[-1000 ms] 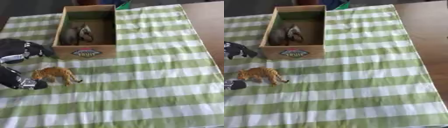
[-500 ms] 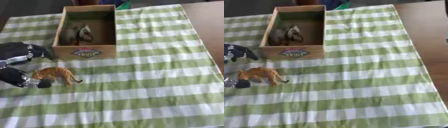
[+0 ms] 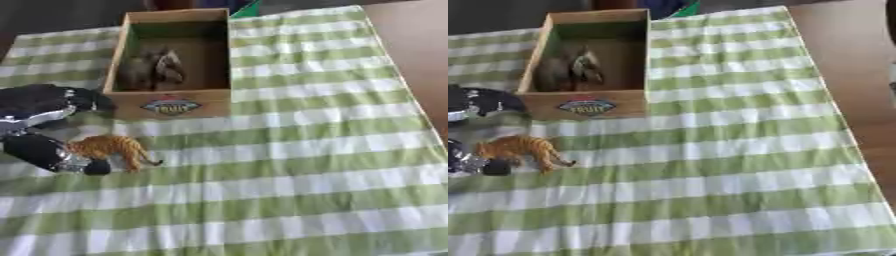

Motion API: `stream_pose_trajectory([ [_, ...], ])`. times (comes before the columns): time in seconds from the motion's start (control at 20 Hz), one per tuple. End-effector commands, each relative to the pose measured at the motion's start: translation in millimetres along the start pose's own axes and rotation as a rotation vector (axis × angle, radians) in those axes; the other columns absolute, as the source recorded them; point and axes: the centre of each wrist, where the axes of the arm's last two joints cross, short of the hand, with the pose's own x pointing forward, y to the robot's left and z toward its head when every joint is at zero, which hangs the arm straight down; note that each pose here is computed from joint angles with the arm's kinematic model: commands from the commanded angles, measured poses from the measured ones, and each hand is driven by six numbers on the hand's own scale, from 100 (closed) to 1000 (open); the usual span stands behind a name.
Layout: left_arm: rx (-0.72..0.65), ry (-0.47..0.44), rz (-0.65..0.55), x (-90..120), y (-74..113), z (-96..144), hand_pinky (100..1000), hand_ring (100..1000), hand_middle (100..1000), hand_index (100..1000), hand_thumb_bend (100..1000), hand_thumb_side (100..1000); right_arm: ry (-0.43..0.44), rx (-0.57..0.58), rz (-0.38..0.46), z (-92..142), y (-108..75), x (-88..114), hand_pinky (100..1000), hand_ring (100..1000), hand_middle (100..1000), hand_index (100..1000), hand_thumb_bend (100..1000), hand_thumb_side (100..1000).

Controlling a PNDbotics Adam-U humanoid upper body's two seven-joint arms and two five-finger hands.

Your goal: Pick up objects on the table and place them in the box.

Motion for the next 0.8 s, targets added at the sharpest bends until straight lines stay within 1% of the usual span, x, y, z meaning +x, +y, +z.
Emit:
stream_pose_trajectory([
  [0.05,-0.009,0.006,-0.021,-3,6.7,0,686,922,892,979,752,982,-0.024,-0.003,0.005,-2,-4.9,7,845,762,718,879,100,1000],
  [0.25,-0.042,0.002,-0.006,-4,4.1,-5,670,895,844,971,727,985,-0.017,-0.01,0.001,-1,-5.4,6,845,761,716,879,100,999],
  [0.5,-0.052,0.01,-0.005,-6,3.2,-9,668,894,840,970,724,986,-0.01,-0.01,-0.004,-1,-5.0,6,845,760,716,878,100,999],
  [0.6,-0.076,0.022,-0.004,-8,-0.6,-10,652,875,810,940,703,981,-0.003,-0.011,-0.012,0,-4.2,5,846,760,713,878,100,999],
  [0.75,-0.1,0.031,-0.015,-11,-3.4,-13,648,869,799,929,688,975,0.0,-0.012,-0.019,1,-3.8,4,847,760,703,878,100,999],
  [0.8,-0.105,0.033,-0.018,-11,-4.1,-14,642,859,780,912,654,966,0.001,-0.011,-0.021,1,-3.6,4,847,759,696,876,100,994],
])
